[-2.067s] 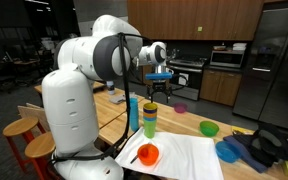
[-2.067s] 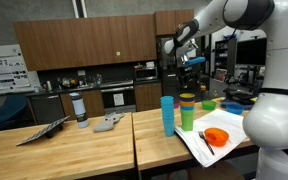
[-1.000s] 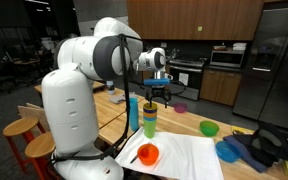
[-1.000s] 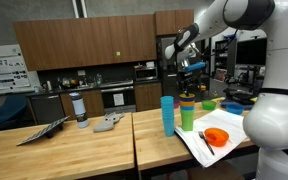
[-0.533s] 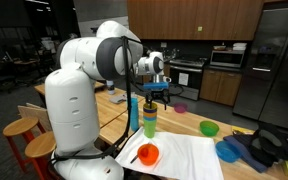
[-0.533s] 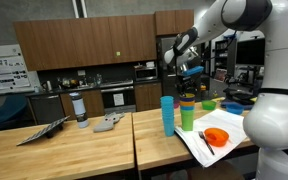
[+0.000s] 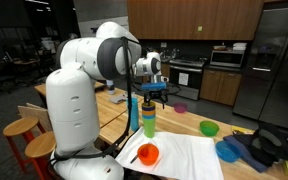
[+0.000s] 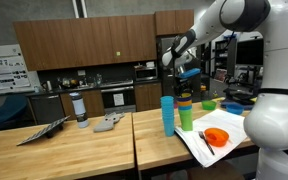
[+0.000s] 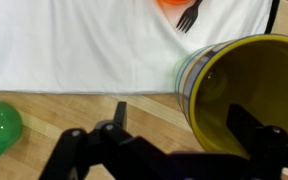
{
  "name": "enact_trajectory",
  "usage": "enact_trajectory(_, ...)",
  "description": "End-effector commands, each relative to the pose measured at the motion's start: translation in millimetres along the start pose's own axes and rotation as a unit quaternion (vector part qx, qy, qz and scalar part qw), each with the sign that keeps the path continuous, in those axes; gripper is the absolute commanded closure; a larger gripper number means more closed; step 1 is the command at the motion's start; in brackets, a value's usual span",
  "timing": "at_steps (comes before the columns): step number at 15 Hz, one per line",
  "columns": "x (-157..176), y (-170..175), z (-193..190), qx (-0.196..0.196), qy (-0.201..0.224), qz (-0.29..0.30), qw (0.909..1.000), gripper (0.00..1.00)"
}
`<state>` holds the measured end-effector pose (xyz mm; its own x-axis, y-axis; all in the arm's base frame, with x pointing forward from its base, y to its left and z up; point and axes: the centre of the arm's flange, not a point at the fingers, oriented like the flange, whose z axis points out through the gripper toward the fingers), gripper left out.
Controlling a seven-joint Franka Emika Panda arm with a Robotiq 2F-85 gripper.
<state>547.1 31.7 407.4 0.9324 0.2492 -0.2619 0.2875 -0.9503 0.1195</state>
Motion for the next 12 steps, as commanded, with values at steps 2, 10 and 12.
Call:
enact_trajectory(2,3.1,0.0,9.3,-0.002,-0.005,0.006,1.0,0.29)
enact_trajectory(10,1.2,3.3,-3.6,0.007,0.004,0.014,0.9999,0.88)
enact_trajectory(12,-0.2,6.5,-2.7,0.009,0.0,0.015,0.9999,0.99)
